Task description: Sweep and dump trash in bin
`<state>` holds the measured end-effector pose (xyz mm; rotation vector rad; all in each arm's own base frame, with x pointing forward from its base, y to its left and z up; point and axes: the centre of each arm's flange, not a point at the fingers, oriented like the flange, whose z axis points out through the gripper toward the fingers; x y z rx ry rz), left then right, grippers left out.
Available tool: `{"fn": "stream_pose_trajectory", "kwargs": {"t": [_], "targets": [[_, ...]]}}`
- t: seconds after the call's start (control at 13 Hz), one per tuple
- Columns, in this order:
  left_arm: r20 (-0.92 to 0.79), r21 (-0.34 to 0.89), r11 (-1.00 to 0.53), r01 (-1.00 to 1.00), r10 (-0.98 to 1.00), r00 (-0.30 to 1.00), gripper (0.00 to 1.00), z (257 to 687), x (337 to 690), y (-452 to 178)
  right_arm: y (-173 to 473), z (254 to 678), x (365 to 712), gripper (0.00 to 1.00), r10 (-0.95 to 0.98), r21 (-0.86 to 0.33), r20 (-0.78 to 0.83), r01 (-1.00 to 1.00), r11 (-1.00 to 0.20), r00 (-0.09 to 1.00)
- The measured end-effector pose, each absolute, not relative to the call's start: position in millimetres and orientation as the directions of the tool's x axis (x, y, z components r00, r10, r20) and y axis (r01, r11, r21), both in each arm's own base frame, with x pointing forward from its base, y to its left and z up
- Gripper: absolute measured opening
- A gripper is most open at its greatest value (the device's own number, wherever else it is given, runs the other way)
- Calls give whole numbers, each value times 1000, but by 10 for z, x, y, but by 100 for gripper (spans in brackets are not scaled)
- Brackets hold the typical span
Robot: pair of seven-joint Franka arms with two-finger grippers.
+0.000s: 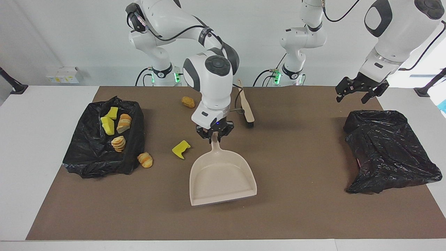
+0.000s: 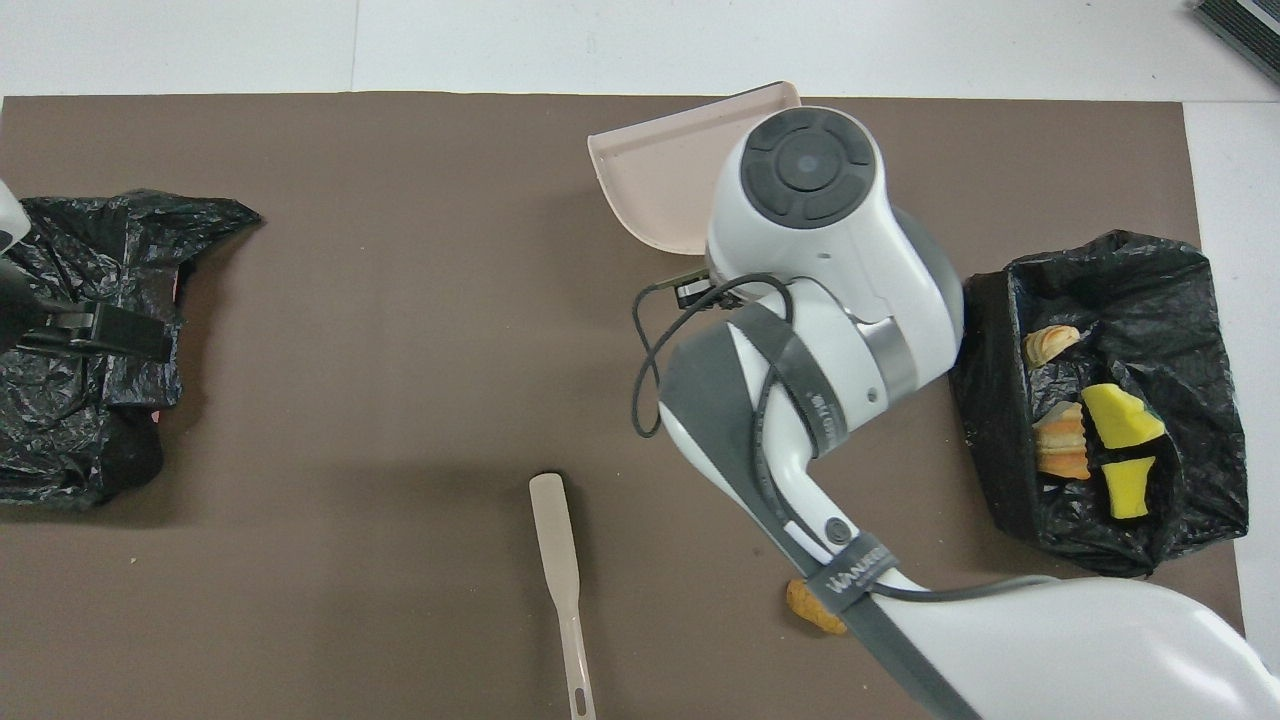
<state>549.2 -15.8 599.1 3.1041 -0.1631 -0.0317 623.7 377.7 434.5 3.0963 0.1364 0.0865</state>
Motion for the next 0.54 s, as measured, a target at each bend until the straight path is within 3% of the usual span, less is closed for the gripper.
{"fn": "stream_pose_trajectory", "kwargs": {"t": [0.23, 0.54], "targets": [[-17, 34, -994, -106, -106, 994, 100, 5996, 5492, -163, 4413, 3813, 6102, 33, 34, 39, 21, 34, -999, 999], [-16, 34, -994, -105, -106, 994, 100, 6002, 5493, -162, 4743, 3525, 6046, 33, -36, 0, -3, -36, -999, 999]]}}
